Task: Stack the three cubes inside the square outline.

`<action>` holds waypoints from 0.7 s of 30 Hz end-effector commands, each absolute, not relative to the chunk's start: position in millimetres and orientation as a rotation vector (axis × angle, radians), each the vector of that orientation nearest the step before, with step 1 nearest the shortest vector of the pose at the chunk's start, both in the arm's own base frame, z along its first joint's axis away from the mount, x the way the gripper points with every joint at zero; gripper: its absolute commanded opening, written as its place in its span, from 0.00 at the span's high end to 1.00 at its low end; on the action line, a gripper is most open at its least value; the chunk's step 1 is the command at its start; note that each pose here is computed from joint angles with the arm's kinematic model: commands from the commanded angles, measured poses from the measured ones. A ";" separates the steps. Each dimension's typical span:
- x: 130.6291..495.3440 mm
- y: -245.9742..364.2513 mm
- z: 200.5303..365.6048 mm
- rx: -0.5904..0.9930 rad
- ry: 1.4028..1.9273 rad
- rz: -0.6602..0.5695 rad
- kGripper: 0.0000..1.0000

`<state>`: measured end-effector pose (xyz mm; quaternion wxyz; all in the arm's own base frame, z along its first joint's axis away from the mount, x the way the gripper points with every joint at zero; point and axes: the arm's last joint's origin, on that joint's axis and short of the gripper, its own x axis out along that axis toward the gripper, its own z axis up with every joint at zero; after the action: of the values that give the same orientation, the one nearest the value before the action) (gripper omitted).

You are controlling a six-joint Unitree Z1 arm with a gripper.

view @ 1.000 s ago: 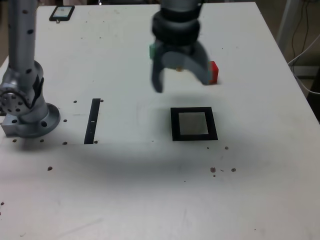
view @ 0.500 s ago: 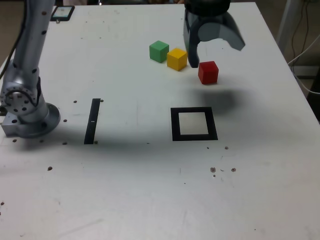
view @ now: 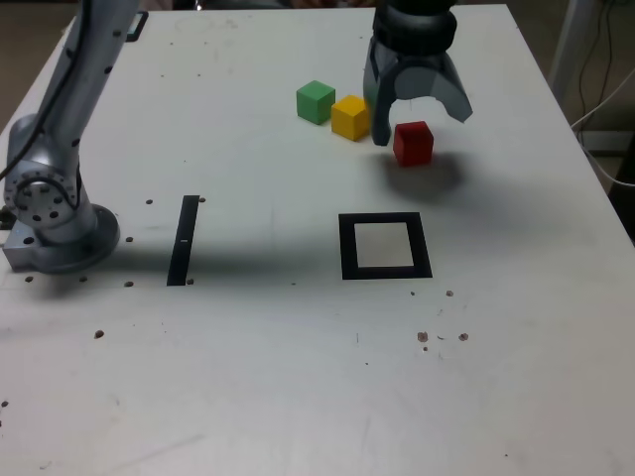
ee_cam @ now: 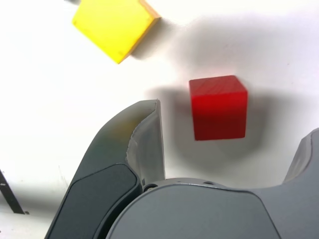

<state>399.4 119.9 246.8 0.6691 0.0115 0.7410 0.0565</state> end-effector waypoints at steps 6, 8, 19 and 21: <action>409.4 127.5 233.6 0.025 1.687 0.132 0.12; 411.4 128.6 229.2 0.021 1.699 0.129 0.13; 419.6 132.5 216.1 0.000 1.722 0.115 0.34; 420.9 133.6 215.7 0.001 1.719 0.119 0.37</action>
<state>419.4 131.4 217.8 0.6518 0.0005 0.7567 0.0509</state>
